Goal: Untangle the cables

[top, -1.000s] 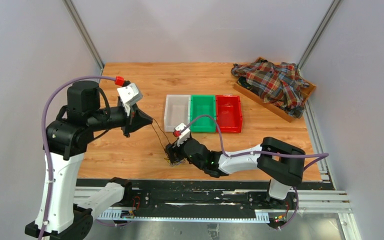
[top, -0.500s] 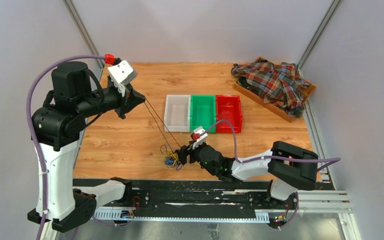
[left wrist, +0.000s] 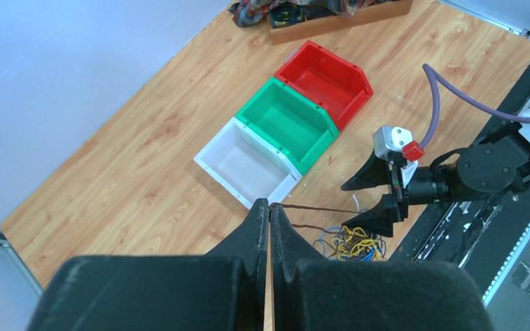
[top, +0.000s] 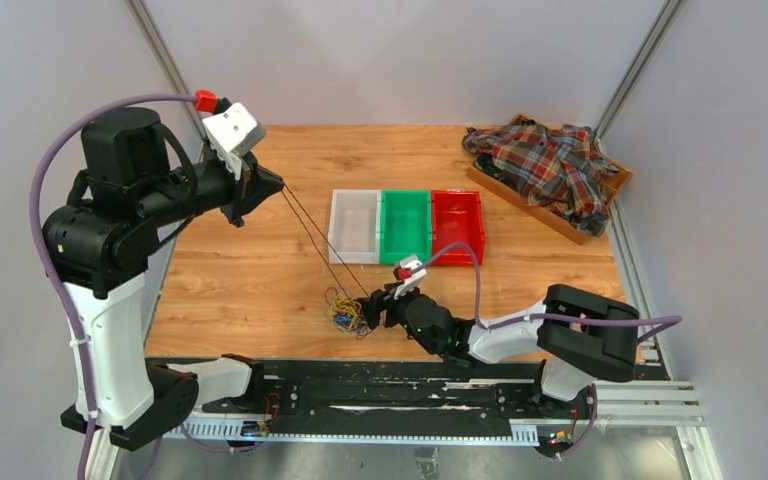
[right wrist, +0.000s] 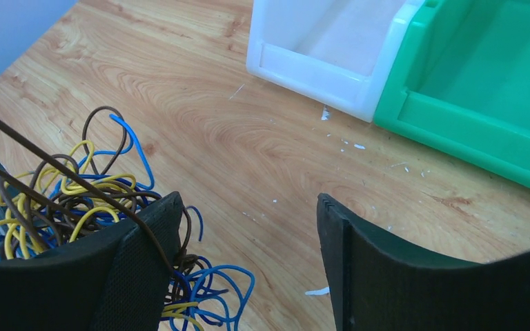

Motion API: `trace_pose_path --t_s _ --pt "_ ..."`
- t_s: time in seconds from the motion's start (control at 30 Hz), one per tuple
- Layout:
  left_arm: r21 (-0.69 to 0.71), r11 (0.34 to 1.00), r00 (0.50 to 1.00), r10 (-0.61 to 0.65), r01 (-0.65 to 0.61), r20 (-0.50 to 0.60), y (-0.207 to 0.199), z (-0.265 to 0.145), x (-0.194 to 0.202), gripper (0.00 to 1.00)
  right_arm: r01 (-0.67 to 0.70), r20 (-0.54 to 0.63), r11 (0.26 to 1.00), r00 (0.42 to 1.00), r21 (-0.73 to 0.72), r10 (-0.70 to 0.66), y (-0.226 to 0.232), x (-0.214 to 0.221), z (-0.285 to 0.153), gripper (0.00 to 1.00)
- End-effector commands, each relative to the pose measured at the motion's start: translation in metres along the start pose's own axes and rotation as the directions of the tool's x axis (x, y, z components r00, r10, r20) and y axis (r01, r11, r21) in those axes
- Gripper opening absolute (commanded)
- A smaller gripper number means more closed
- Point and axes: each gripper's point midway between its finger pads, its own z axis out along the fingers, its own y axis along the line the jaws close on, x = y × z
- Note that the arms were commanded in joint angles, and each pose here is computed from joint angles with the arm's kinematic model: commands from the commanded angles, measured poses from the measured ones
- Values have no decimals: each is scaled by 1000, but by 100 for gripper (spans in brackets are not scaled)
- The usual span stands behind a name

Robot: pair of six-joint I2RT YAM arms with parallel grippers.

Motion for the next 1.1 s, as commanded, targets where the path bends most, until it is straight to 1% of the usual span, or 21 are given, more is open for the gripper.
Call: trace_pose_path --t_s 0.0,0.1,0.23,0.37,0.43,0.5,0.63,0.73,0.77,0.83,0.87,0.93,1.0,1.07 --pt "-150 980 961 160 -128 226 16 -30 -68 0 184 -239 975 959 124 -150 -55 74 -31 71" --pt "-150 981 964 152 -120 219 16 -29 -65 0 171 -215 976 967 135 -140 -58 68 -37 75" --pt "-183 976 966 155 -117 209 22 -29 -64 0 167 -175 980 974 108 -147 -54 52 -42 80" --pt "-292 951 942 186 -102 279 38 -44 -90 0 194 -177 975 969 108 -173 -54 43 -45 81" --pt "-335 937 922 210 -95 326 43 -55 -108 0 207 -192 972 964 111 -184 -57 47 -46 81" --pt "-349 933 912 215 -87 349 44 -60 -117 0 214 -212 969 960 121 -185 -61 55 -47 81" --pt "-359 931 903 212 -71 372 45 -64 -125 0 212 -253 969 951 124 -175 -66 73 -50 80" --pt "-379 925 896 199 -38 396 47 -69 -127 1 237 -281 962 940 133 -193 -70 85 -52 80" --pt "-369 929 899 190 -34 395 46 -67 -123 0 241 -282 961 939 137 -195 -71 86 -53 80" --pt "-322 946 923 161 -43 350 41 -50 -100 0 238 -271 963 942 125 -198 -67 81 -52 80" --pt "-298 954 946 126 -34 297 43 -33 -79 1 238 -261 964 944 120 -201 -64 75 -50 80" --pt "-264 964 974 89 -32 210 42 -11 -41 0 244 -241 963 947 114 -212 -58 62 -47 80" --pt "-199 979 991 71 -48 112 34 11 4 2 248 -216 964 951 100 -222 -51 48 -45 79" --pt "-140 989 999 48 -46 13 26 31 52 5 239 -197 967 956 88 -219 -45 38 -44 78"
